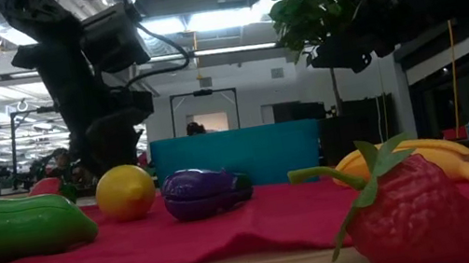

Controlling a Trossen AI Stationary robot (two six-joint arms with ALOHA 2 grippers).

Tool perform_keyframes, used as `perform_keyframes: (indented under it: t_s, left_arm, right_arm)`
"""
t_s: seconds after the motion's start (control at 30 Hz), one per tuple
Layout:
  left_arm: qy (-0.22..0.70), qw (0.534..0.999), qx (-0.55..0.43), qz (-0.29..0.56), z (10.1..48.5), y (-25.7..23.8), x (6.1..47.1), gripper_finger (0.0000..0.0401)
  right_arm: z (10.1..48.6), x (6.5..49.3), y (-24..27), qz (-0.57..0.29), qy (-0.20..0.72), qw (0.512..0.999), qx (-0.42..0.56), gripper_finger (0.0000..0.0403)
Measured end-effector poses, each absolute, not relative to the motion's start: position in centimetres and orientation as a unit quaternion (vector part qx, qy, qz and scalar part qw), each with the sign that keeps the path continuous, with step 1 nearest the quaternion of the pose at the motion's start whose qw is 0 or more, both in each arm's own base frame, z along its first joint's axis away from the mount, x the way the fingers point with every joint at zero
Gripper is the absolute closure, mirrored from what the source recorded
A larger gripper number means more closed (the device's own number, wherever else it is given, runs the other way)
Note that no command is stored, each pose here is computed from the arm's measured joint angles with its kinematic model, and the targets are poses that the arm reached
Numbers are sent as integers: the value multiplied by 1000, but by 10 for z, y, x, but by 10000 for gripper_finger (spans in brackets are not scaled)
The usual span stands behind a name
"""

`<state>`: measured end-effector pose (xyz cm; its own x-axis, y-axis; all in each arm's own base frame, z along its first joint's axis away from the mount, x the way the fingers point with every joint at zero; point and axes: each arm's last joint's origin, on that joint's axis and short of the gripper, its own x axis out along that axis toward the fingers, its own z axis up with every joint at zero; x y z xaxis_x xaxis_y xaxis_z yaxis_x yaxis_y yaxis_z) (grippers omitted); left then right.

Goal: Pick and placing Produce into tupperware
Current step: Put the green pear into the blue bin

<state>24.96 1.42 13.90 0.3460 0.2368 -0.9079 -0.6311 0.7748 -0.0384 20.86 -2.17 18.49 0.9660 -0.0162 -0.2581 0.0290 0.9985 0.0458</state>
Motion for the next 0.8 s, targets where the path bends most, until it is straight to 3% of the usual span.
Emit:
perform_keyframes:
  t_s: [0.4, 0.8]
  left_arm:
    - [490, 811, -178, 266, 140, 17, 253, 73]
    - [502, 799, -187, 273, 139, 22, 250, 112]
  right_arm:
    - [185, 209, -22, -11, 130, 991, 25, 212]
    - [185, 209, -22, -11, 130, 991, 25, 212]
